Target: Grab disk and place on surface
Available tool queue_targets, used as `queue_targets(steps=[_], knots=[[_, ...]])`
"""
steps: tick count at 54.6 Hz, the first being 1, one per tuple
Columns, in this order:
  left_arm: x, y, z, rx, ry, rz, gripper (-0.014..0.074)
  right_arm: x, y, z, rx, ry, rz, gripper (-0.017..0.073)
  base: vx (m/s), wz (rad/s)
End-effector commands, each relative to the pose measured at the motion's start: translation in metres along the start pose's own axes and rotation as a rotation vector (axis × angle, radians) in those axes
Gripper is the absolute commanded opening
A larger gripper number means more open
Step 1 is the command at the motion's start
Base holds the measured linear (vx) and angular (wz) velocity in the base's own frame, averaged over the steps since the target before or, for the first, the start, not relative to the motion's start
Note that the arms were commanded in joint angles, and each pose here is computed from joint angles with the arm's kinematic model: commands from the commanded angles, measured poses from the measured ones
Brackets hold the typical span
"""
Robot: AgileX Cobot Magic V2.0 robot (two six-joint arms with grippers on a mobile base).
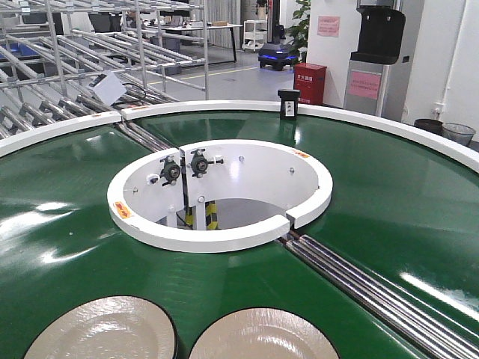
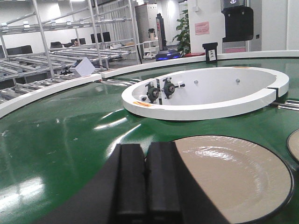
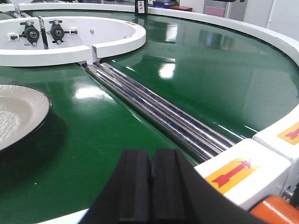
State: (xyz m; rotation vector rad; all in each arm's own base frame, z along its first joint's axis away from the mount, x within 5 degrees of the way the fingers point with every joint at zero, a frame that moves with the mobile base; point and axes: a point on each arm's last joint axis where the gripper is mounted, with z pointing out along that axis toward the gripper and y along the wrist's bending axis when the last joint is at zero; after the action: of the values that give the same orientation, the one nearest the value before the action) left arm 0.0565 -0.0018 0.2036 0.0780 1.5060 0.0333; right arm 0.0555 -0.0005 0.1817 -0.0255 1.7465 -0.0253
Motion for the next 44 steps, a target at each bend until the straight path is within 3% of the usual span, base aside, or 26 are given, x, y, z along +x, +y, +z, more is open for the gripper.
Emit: queue_targets(steps=[1, 39, 44], knots=[[0.0004, -0.0002, 0.0, -0.001, -0.061, -0.007, 0.0001, -0.0094, -0.0002, -0.0016, 0.002, -0.1, -0.014, -0.0009, 0.0, 0.0], [0.0004, -0.0002, 0.0, -0.001, -0.061, -0.007, 0.0001, -0.0094, -0.0002, -0.0016, 0.002, -0.1, -0.014, -0.0009, 0.0, 0.0], [0.0003, -0.0001, 0.0, -0.001, -0.062, -0.007, 0.0001, -0.0134, -0.0002, -0.0021, 0.005, -0.145, -0.05, -0.0009, 0.0, 0.0]])
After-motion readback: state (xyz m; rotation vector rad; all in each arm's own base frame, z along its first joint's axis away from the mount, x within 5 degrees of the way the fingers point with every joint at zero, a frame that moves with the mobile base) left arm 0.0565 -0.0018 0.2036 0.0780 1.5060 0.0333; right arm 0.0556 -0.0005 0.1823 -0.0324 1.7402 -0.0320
